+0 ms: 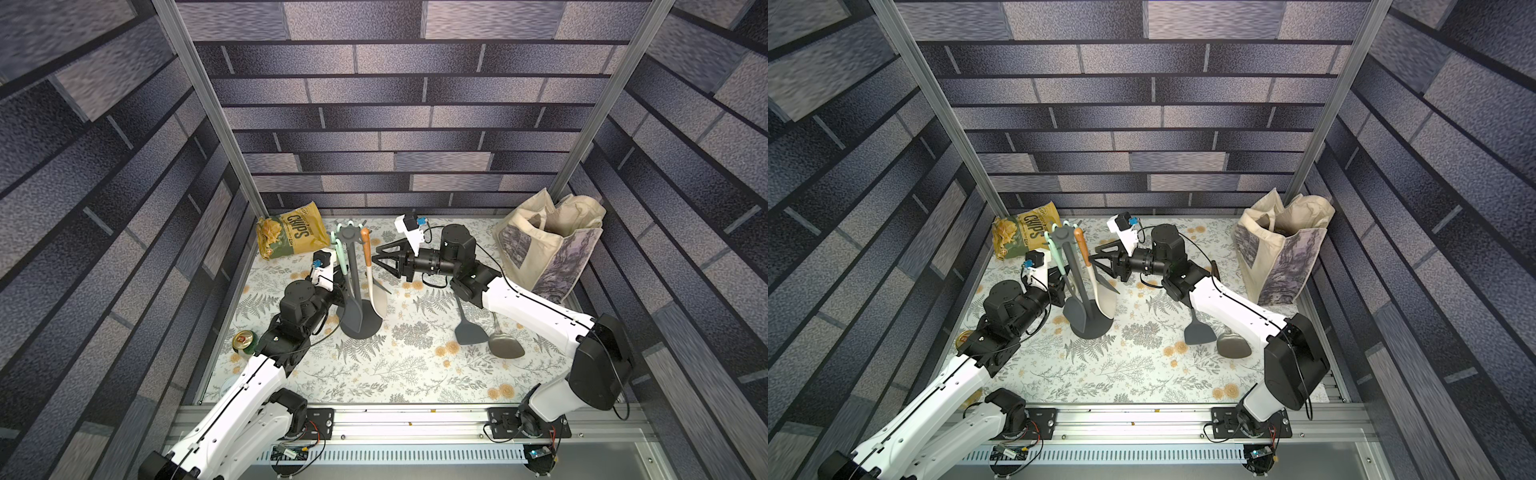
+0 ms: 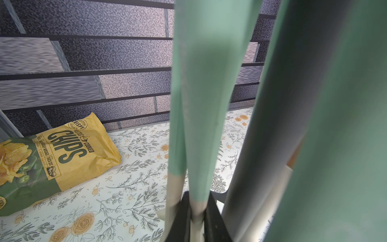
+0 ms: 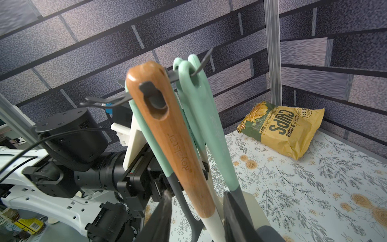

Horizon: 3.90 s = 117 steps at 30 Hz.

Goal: Take the spatula off the kitchen utensil rack
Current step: Take off the spatula from the rack, then place the spatula at the center of the board.

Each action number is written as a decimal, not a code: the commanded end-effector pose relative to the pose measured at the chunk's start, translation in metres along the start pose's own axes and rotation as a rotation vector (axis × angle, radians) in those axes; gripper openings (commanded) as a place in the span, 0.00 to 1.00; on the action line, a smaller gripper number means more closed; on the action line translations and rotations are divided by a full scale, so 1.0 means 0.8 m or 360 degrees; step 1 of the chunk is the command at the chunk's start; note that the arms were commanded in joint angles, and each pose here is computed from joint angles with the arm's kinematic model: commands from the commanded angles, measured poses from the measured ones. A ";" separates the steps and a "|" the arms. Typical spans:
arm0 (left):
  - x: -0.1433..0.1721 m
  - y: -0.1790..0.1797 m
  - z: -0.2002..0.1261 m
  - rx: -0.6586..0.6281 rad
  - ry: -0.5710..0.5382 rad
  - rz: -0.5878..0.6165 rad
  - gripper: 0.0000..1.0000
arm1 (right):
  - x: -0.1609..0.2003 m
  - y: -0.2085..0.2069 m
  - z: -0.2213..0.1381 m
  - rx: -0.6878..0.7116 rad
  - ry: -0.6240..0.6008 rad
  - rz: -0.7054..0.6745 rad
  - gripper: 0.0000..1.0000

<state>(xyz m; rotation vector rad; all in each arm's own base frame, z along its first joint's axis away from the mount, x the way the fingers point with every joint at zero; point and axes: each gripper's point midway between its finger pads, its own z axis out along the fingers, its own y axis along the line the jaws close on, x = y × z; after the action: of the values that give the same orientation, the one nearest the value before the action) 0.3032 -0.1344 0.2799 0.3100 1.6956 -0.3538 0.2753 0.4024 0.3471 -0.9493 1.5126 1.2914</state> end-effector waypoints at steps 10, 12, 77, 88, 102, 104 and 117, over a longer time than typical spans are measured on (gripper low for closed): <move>0.000 -0.007 -0.002 0.0050 0.0029 0.0002 0.14 | 0.002 0.014 0.020 -0.0056 0.0043 -0.0080 0.42; 0.001 -0.007 -0.002 0.0050 0.0033 0.0002 0.14 | 0.003 0.014 0.022 -0.0058 0.0051 -0.0085 0.42; 0.009 0.001 -0.010 0.0002 0.0039 0.0005 0.13 | 0.010 -0.037 -0.020 0.0616 0.0141 -0.0303 0.00; 0.007 0.001 -0.011 0.0007 0.0032 0.0009 0.14 | 0.017 -0.069 -0.048 0.0924 0.0253 -0.0263 0.00; 0.007 0.000 -0.009 0.0012 0.0040 0.0011 0.14 | 0.017 -0.119 -0.069 0.1323 0.0448 -0.0128 0.00; 0.008 0.000 -0.009 0.0008 0.0045 0.0011 0.14 | 0.018 -0.130 -0.075 0.1378 0.0479 -0.0063 0.00; 0.013 0.001 -0.009 0.0005 0.0058 0.0010 0.14 | 0.042 -0.191 -0.096 0.1402 0.0562 0.0404 0.00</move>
<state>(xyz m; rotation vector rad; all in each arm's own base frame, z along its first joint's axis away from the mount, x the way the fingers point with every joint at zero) 0.2978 -0.1320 0.2785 0.3123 1.7064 -0.3518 0.3966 0.3028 0.2734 -0.4525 2.1974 0.4245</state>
